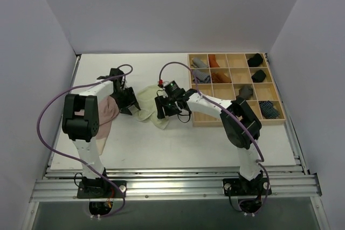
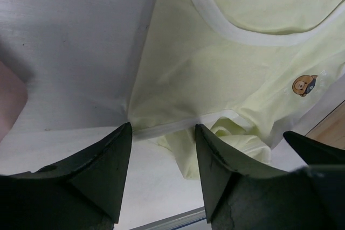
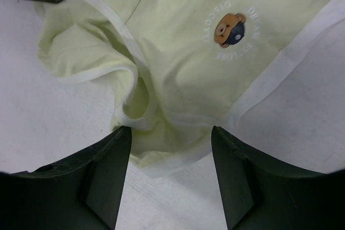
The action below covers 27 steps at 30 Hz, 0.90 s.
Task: Roll the underwear
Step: Flatten the underwear
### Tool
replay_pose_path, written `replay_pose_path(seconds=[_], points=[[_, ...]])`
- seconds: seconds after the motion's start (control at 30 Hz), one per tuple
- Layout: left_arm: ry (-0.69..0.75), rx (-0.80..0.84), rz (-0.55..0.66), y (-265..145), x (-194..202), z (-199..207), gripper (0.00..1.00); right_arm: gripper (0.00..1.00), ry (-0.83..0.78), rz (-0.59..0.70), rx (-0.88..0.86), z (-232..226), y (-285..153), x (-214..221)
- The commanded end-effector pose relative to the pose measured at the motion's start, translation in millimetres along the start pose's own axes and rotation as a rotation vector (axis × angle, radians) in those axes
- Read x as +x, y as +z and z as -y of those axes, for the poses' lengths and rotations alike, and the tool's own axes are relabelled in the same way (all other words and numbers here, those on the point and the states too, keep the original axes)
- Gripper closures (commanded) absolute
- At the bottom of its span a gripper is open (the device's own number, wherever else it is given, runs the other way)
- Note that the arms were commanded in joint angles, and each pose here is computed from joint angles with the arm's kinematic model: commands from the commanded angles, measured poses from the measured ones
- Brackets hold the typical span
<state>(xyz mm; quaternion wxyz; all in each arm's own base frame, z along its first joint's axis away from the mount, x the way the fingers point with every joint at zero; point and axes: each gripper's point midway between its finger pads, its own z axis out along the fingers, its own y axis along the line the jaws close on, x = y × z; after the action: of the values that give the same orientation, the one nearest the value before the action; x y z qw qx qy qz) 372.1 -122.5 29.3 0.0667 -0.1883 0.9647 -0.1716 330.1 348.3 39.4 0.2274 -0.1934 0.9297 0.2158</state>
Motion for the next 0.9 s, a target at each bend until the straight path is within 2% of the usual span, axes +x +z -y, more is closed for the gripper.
replay_pose_path(seconds=[0.0,0.1,0.13,0.2,0.33,0.43,0.47,0.5,0.6,0.73,0.87], points=[[0.025,0.012,0.000,7,-1,3,0.42,0.44,-0.053,0.029,-0.060,-23,-18,-1],[0.031,0.016,0.003,9,-4,5,0.67,0.51,-0.052,0.004,-0.053,-22,-17,10],[0.044,0.021,0.010,7,-8,8,0.84,0.54,-0.055,-0.010,-0.054,-23,-16,17],[0.057,0.027,0.022,3,-16,13,0.97,0.57,-0.057,-0.023,-0.054,-26,-17,24],[0.084,0.023,0.104,-23,-42,29,0.98,0.57,-0.075,-0.034,-0.043,-38,-28,37],[0.060,-0.055,0.132,-44,-43,24,0.76,0.57,-0.044,0.002,-0.009,-35,-41,22],[0.054,-0.070,0.145,-49,-41,21,0.55,0.55,-0.029,0.052,0.019,-30,-49,0],[0.042,-0.086,0.154,-56,-30,13,0.47,0.54,-0.015,0.063,0.036,-25,-54,-9],[0.013,-0.054,0.202,-77,-16,14,0.40,0.53,0.037,0.123,0.079,-1,-66,-51],[-0.006,-0.025,0.151,-70,30,18,0.38,0.52,0.051,0.114,0.141,38,-49,-74],[0.021,0.075,0.099,-58,75,47,0.37,0.51,0.025,0.128,0.176,66,-32,-97]])
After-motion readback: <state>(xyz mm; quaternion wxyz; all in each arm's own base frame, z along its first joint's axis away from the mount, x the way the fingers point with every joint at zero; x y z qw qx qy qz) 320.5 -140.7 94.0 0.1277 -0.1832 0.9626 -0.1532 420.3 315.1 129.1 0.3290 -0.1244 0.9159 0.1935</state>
